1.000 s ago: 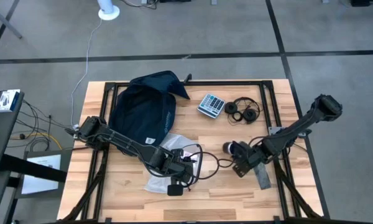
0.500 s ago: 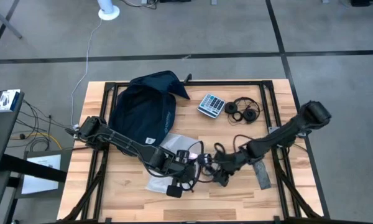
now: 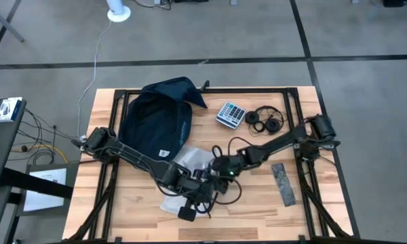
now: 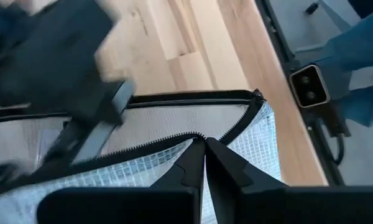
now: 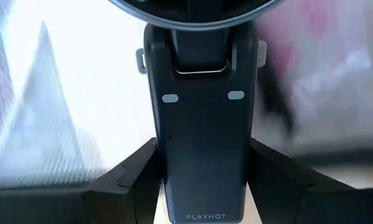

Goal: Unpack backpack
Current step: Put the black mini fan into the white zip bag

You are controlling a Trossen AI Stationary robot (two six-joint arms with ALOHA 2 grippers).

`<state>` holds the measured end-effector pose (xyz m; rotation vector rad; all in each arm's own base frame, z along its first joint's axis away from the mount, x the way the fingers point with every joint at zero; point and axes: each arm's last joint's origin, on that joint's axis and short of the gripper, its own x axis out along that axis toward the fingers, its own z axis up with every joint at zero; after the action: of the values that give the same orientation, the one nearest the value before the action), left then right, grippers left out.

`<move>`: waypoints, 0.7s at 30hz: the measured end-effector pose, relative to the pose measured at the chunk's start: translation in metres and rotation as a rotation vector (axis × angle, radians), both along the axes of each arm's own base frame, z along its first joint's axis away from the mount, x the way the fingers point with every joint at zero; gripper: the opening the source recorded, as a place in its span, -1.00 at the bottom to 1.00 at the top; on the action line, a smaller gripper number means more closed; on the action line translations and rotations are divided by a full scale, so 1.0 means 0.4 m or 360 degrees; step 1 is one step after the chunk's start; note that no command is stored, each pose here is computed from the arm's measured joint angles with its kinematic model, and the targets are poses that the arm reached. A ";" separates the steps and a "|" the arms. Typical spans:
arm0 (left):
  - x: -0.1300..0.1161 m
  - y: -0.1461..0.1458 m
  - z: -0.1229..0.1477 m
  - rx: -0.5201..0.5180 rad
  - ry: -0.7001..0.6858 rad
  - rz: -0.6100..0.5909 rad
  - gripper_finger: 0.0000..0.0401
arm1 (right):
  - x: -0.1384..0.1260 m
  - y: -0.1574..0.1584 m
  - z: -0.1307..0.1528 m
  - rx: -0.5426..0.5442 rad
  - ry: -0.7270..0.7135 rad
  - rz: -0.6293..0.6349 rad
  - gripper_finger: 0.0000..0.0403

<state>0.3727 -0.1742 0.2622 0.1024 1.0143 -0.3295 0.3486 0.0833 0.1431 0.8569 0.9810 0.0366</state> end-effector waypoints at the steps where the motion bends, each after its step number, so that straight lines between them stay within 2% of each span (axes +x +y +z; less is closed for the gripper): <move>1: -0.001 -0.002 0.000 -0.0003 0.0001 0.0003 -1.00 | 0.011 -0.007 0.000 0.0005 -0.0025 -0.0019 -0.08; 10: 0.000 -0.006 -0.010 0.0027 0.0000 0.0030 -1.00 | 0.073 -0.035 -0.025 0.0077 -0.0162 -0.0157 0.00; 18: -0.003 -0.003 -0.013 0.0070 0.0015 0.0040 -1.00 | 0.075 -0.013 -0.022 0.0121 -0.0192 -0.0116 0.43; 21: -0.002 -0.001 -0.013 0.0083 0.0010 0.0041 -1.00 | 0.074 -0.012 -0.020 0.0151 -0.0185 -0.0074 0.52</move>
<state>0.3718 -0.1748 0.2569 0.1357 1.0298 -0.2800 0.3781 0.0785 0.1351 0.9537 0.8554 0.0930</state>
